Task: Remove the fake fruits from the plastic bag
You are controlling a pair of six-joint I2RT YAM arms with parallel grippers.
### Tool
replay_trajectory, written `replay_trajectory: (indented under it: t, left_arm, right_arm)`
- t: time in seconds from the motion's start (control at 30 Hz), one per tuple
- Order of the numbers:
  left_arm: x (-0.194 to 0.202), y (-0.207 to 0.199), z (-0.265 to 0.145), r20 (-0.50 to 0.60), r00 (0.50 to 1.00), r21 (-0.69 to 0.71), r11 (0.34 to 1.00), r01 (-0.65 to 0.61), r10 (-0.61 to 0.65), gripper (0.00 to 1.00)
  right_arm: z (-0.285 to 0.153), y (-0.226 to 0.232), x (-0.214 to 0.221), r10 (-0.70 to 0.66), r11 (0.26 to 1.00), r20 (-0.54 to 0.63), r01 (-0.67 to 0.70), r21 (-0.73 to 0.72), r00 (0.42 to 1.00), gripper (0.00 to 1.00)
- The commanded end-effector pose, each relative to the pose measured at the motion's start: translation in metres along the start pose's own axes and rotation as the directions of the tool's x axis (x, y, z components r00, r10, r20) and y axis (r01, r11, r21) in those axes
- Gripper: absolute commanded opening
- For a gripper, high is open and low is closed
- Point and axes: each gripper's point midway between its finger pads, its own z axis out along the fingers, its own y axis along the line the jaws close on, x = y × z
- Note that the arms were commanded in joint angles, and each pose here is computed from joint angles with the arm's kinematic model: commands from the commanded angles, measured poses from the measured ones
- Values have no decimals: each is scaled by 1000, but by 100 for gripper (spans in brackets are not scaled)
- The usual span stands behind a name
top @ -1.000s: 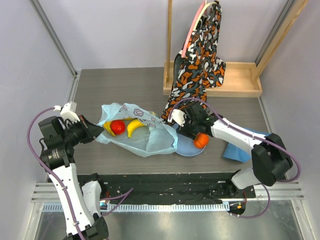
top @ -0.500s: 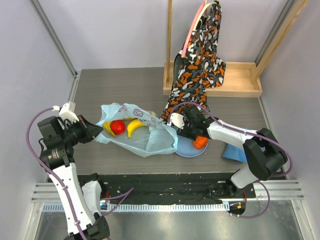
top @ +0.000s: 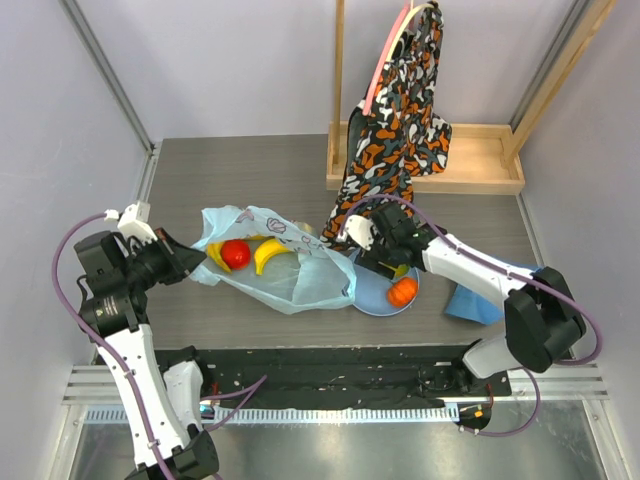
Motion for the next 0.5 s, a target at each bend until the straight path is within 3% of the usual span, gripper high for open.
replay_trajectory:
  t: [0.0, 0.23, 0.47]
  left_arm:
    - [-11, -9, -2, 54, 998, 39, 999, -29, 27, 0]
    - [-9, -13, -5, 61, 998, 49, 998, -29, 26, 0]
    - [-14, -15, -6, 63, 998, 52, 998, -31, 27, 0]
  right_arm:
    - [-22, 0, 3, 40, 999, -19, -40, 0, 999, 80]
    - [-40, 9, 11, 81, 996, -20, -82, -24, 997, 80]
    - [-55, 21, 39, 70, 996, -109, -75, -42, 992, 78]
